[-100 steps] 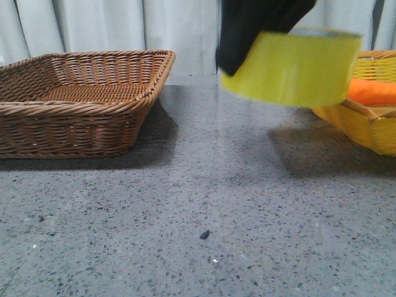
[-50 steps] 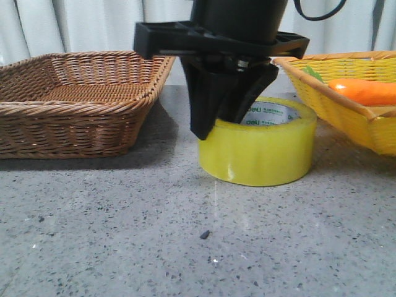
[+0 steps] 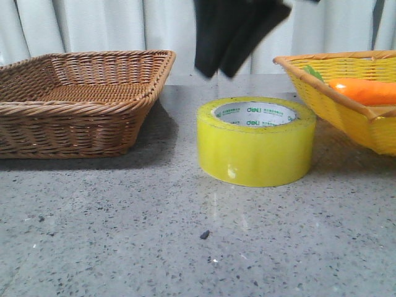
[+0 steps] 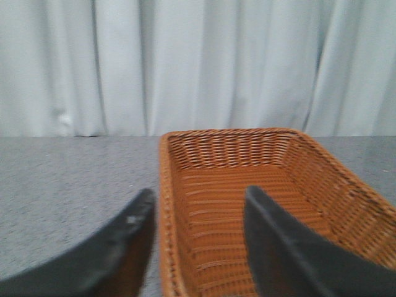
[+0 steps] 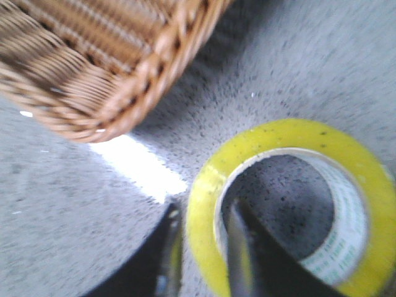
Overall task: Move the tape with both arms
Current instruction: 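Open the right gripper and lift it away from the tape, then lower the left gripper onto the tape roll and grasp its rim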
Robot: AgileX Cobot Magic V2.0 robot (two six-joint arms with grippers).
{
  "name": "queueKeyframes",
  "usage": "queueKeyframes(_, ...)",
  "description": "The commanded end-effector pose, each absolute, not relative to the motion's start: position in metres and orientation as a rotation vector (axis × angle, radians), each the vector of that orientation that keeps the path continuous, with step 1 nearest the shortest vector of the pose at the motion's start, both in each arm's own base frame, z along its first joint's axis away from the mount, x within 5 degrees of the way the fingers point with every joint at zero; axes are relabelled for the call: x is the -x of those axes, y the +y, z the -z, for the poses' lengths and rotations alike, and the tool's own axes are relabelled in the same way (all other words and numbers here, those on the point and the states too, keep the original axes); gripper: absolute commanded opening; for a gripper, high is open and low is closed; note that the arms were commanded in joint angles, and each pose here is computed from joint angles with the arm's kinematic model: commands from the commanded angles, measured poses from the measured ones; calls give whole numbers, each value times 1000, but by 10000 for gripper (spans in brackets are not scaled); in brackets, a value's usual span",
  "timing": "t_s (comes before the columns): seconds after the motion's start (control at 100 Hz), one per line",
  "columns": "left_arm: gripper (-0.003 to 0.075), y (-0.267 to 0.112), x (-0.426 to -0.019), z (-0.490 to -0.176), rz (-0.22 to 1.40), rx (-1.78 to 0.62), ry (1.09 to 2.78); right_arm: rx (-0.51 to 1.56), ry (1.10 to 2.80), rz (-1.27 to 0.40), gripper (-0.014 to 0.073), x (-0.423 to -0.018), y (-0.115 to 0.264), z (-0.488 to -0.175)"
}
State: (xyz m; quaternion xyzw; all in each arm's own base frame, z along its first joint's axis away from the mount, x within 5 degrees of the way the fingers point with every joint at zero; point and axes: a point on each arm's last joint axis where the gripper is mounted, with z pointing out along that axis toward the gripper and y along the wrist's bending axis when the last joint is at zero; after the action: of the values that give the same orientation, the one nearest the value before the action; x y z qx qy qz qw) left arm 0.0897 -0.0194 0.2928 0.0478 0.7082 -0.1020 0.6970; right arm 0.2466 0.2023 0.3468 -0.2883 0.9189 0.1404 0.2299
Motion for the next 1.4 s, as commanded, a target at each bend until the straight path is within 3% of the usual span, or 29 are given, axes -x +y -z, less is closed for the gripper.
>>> queueKeyframes(0.0, 448, -24, -93, -316, 284, -113, 1480, 756, 2363, -442, -71, -230, 189, -390)
queueKeyframes(0.26, 439, -54, -112, -338, 437, -268, 1513, 681, 2105, -482, -74, -193, 157, -435)
queueKeyframes(0.65, 440, -147, -144, -357, 660, -593, 1594, 542, 1701, -551, -74, -124, 99, -441)
queueKeyframes(1.01, 440, -245, -160, -344, 718, -886, 1770, 484, 1584, -562, -74, -82, 64, -448)
queueKeyframes(1.39, 440, -300, -184, -322, 670, -1013, 1918, 500, 1634, -555, -74, -82, 64, -444)
